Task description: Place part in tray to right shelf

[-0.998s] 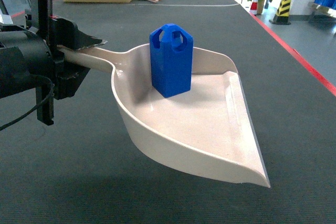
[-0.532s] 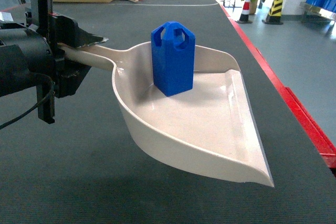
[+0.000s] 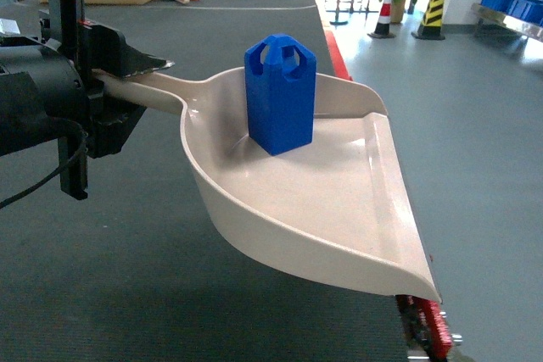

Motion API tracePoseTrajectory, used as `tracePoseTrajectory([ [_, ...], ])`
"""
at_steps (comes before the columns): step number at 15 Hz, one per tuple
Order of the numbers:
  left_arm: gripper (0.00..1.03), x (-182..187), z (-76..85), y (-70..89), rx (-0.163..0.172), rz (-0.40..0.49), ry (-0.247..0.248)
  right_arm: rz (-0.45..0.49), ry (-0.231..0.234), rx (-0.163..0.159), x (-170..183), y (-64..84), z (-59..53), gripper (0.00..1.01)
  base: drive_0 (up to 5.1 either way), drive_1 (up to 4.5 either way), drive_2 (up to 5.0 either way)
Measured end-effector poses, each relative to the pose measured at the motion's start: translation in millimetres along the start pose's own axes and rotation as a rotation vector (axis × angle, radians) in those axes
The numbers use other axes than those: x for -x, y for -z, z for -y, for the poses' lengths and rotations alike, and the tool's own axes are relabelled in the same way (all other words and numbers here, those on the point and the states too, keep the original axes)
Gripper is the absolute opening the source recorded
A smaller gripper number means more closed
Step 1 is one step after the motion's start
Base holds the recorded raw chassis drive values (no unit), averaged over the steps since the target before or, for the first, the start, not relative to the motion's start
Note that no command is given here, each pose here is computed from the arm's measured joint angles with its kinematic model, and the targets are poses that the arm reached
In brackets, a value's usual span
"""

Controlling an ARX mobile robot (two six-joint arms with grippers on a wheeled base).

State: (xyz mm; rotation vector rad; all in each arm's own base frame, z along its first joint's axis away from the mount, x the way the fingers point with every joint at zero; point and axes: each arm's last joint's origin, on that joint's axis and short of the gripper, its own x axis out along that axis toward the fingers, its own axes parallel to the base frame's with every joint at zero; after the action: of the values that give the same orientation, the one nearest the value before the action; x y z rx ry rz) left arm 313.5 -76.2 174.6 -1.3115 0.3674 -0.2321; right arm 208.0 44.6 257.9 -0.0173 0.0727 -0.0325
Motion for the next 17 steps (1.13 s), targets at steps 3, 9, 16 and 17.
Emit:
tracePoseTrajectory([
  [3, 0.16, 0.0, 0.1, 0.1, 0.0, -0.001, 0.001, 0.001, 0.0, 0.0, 0.0, -0.1, 0.0, 0.98, 5.0, -2.4, -2.4],
  [9, 0.16, 0.0, -0.2, 0.2, 0.0, -0.001, -0.002, 0.0, 0.002, 0.0, 0.0, 0.0, 0.1, 0.98, 5.0, -2.42, -2.4],
  [16, 0.16, -0.1, -0.3, 0.4, 0.0, -0.002, -0.004, -0.001, 0.002, 0.0, 0.0, 0.1, 0.1, 0.98, 5.0, -2.4, -2.4],
  [17, 0.16, -0.1, -0.1, 0.4, 0.001, -0.002, -0.002, -0.003, 0.003, 0.001, -0.1, 0.3, 0.1, 0.98, 5.0, -2.4, -2.4],
])
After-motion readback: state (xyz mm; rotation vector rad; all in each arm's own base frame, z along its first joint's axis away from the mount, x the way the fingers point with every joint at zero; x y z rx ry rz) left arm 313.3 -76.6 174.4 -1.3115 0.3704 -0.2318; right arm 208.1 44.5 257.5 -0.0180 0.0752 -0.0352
